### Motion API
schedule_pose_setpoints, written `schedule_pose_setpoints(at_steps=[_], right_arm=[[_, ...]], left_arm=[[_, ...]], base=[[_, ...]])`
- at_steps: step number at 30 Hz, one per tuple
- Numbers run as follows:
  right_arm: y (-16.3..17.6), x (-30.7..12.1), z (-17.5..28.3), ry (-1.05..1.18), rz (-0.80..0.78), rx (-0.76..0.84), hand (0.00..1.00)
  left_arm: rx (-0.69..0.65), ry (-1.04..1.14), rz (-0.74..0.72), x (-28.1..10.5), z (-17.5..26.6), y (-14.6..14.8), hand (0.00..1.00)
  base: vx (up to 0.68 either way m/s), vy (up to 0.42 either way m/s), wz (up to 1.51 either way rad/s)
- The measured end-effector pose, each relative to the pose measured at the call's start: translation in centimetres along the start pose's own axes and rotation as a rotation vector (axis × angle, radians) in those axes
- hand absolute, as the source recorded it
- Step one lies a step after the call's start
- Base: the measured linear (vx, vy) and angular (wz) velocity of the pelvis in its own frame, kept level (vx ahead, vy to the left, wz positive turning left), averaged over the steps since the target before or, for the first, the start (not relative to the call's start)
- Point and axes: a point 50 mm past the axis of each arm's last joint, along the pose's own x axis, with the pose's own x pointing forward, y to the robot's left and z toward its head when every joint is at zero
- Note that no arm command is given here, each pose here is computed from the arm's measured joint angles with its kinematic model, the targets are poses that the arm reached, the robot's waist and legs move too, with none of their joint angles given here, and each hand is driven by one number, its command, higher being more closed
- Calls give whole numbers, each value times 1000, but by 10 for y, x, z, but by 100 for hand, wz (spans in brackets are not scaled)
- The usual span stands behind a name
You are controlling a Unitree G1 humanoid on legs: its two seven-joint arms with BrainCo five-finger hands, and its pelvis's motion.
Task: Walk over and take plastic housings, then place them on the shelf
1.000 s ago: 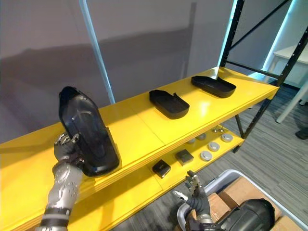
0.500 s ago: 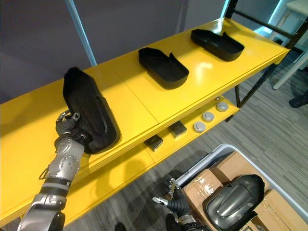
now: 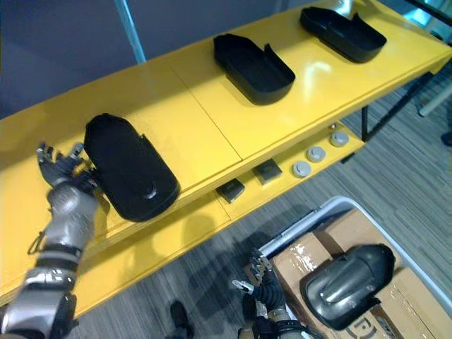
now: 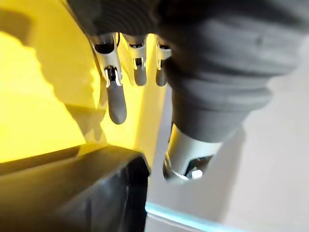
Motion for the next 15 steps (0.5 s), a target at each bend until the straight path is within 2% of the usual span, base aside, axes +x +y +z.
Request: schedule_pose_setpoints(at_steps=[3,15], right_arm=[[6,0,-1,6,32,3,0],[22,-3,-5,19,105,24,0]], left_arm=[[15,10,-16,1,5,-10,0],[18,37,1,3,6,-15,0]], base=[[48,29,-7],[-16,32,-4]])
